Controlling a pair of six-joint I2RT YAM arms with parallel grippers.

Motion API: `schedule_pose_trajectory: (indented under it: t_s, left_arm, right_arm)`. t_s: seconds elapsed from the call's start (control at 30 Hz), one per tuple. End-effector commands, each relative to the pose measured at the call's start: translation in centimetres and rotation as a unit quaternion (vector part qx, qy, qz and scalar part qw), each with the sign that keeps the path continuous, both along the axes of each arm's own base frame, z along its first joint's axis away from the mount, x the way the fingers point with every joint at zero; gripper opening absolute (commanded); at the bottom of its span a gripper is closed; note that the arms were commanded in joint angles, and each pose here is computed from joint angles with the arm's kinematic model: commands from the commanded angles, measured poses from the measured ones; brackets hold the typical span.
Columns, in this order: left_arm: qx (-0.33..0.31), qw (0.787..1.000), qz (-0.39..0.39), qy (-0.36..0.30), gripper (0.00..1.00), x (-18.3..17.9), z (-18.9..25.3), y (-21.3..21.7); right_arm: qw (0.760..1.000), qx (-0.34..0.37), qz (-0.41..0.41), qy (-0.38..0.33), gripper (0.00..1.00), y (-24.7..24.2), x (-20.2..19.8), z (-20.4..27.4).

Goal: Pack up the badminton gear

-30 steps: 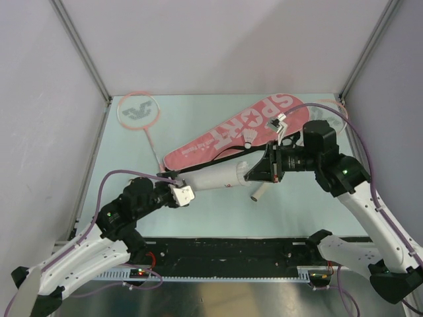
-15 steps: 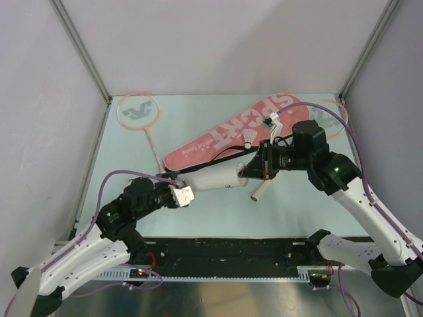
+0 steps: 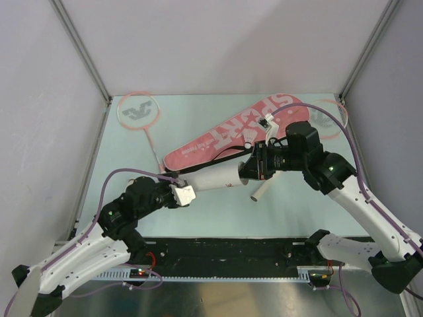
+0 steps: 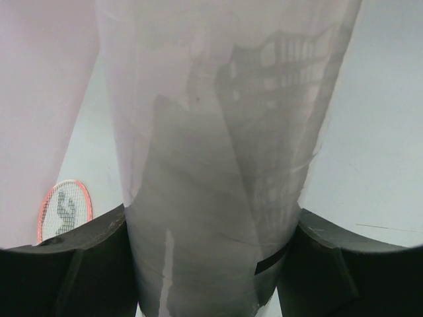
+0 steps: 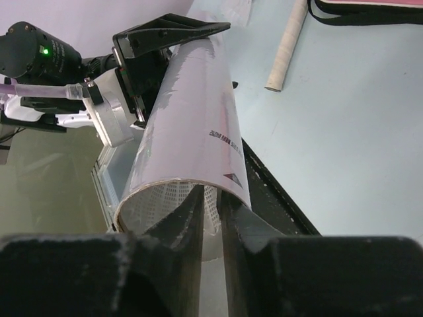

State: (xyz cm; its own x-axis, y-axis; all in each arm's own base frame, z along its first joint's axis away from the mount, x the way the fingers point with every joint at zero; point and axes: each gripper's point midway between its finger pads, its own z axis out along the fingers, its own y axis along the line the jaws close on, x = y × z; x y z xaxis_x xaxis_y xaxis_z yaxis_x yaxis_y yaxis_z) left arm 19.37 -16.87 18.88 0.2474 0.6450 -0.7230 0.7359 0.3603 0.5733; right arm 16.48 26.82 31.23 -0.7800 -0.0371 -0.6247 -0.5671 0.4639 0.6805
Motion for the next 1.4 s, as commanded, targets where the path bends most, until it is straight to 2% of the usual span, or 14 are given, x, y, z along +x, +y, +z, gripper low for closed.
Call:
schedule_pose_trajectory:
  t_s: [0.0,0.13,0.53,0.67,0.97,1.17,1.37]
  left_arm:
    - [-0.041,0.998,-0.013,-0.035,0.52,0.2,3.0,-1.0]
    - [-0.042,0.998,-0.012,-0.035,0.52,0.2,2.9,-0.9]
    - [-0.052,0.998,-0.012,-0.033,0.52,0.0,3.2,-0.9]
    - [-0.057,0.998,-0.012,-0.032,0.52,-0.1,3.3,-0.9]
    - [-0.064,0.997,-0.018,-0.028,0.52,-0.3,3.6,-1.2]
    - [-0.064,0.997,-0.023,-0.022,0.52,-0.4,3.5,-1.5]
    - [-0.064,0.998,-0.011,-0.021,0.52,-0.1,3.4,-1.2]
  right_arm:
    - [0.999,0.021,-0.029,-0.033,0.26,-0.3,0.9,2.5]
    - [0.998,0.037,-0.031,-0.050,0.41,-1.0,0.4,3.7]
    - [0.995,0.051,-0.054,-0.063,0.50,-4.7,-0.5,5.0]
    - [0.995,0.057,-0.051,-0.072,0.58,-4.4,-0.2,5.4]
    - [0.996,0.040,-0.025,-0.074,0.59,-1.6,1.3,4.0]
    - [0.997,0.027,-0.004,-0.068,0.64,1.1,2.1,2.4]
    - [0.998,0.006,-0.017,-0.065,0.62,1.9,2.8,1.2]
